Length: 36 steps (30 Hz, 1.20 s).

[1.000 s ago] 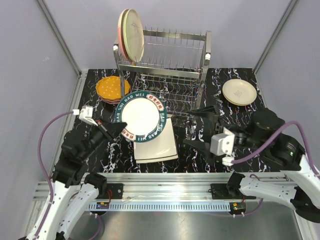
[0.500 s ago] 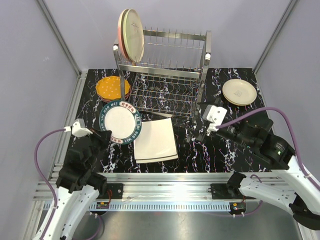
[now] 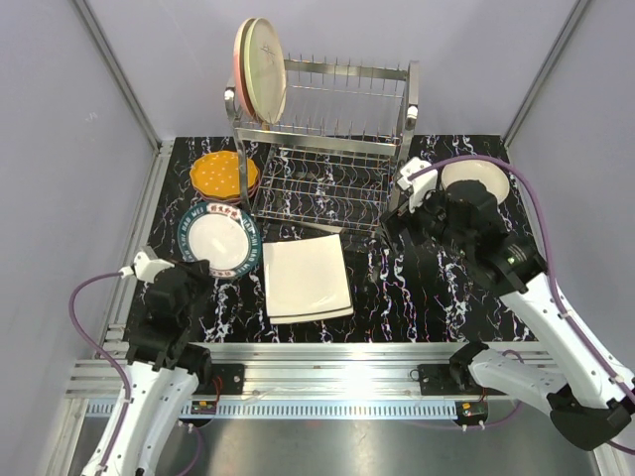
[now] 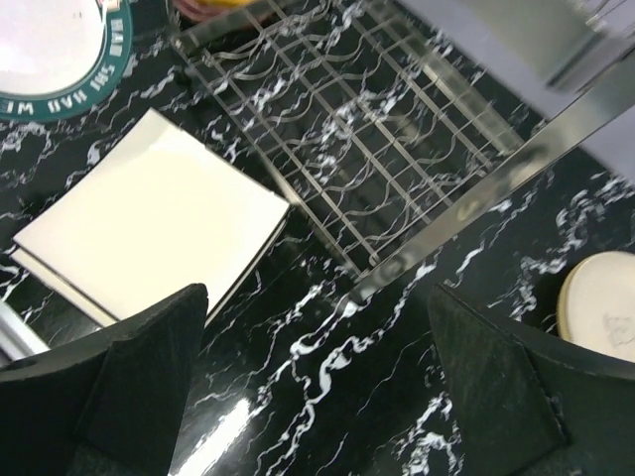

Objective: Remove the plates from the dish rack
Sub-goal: Place the plate on the table

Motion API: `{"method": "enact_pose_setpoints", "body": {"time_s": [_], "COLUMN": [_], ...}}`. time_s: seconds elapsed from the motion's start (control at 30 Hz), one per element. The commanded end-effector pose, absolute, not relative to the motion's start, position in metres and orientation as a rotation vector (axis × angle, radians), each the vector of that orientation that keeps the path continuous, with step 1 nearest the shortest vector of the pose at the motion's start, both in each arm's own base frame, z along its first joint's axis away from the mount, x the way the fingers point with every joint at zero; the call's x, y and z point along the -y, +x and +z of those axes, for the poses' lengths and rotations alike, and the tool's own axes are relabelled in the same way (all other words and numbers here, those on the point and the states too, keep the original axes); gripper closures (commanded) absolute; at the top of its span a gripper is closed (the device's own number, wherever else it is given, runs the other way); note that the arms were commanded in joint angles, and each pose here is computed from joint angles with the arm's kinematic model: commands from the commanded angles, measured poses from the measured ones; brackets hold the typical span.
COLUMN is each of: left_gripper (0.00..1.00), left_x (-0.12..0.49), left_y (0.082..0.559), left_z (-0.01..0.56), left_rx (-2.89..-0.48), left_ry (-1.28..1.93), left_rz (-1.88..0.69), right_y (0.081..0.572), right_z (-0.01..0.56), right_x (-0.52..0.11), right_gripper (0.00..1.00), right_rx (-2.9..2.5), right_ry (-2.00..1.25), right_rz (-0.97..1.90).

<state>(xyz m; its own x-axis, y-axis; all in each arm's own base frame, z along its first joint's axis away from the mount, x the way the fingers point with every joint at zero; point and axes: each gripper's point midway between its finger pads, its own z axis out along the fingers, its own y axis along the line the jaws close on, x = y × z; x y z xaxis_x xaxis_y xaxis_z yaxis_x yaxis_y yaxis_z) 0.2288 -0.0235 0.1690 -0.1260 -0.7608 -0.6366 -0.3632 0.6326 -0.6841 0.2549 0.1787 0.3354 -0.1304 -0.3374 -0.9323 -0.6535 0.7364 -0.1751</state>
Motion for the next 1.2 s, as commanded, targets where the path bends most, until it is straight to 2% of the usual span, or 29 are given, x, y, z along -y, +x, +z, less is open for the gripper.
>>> {"method": "enact_pose_setpoints", "body": {"time_s": [0.0, 0.2, 0.47, 0.67, 0.87, 0.93, 0.97, 1.03, 1.07, 1.17], "left_gripper": [1.00, 1.00, 1.00, 1.00, 0.87, 0.72, 0.53, 0.36, 0.19, 0.02], "left_x": [0.004, -0.016, -0.032, -0.035, -0.038, -0.039, -0.039, -0.039, -0.039, -0.041], "left_y": [0.243, 0.250, 0.265, 0.258, 0.250, 0.250, 0.249, 0.248, 0.244, 0.241], "left_z": [0.188, 0.141, 0.093, 0.070, 0.064, 0.067, 0.069, 0.075, 0.074, 0.085], "left_rx": [-1.547, -1.556, -1.560, -1.600, -1.629, -1.624, -1.624, -1.619, -1.638, -1.615], "left_ry": [-1.033, -1.184, -1.345, -1.369, -1.368, -1.361, -1.356, -1.345, -1.346, -1.353], "left_rz": [-0.459, -0.436, -0.580, -0.567, -0.515, -0.511, -0.510, -0.503, -0.489, -0.473], "right_y": [0.246, 0.243, 0.239, 0.240, 0.255, 0.261, 0.266, 0.275, 0.278, 0.282], "right_z": [0.340, 0.314, 0.312, 0.267, 0.233, 0.223, 0.211, 0.200, 0.197, 0.194], "right_x": [-0.187, -0.181, -0.178, -0.172, -0.172, -0.171, -0.171, -0.165, -0.163, -0.155], "right_gripper": [0.00, 0.00, 0.00, 0.00, 0.00, 0.00, 0.00, 0.00, 0.00, 0.00], "right_rx": [-1.764, -1.895, -1.874, -1.972, -1.942, -1.957, -1.971, -2.017, -2.062, -2.103], "right_ry": [-0.759, -0.824, -0.906, -0.944, -0.915, -0.883, -0.873, -0.837, -0.839, -0.806], "right_rz": [0.445, 0.481, 0.544, 0.600, 0.645, 0.651, 0.661, 0.644, 0.638, 0.615]}}
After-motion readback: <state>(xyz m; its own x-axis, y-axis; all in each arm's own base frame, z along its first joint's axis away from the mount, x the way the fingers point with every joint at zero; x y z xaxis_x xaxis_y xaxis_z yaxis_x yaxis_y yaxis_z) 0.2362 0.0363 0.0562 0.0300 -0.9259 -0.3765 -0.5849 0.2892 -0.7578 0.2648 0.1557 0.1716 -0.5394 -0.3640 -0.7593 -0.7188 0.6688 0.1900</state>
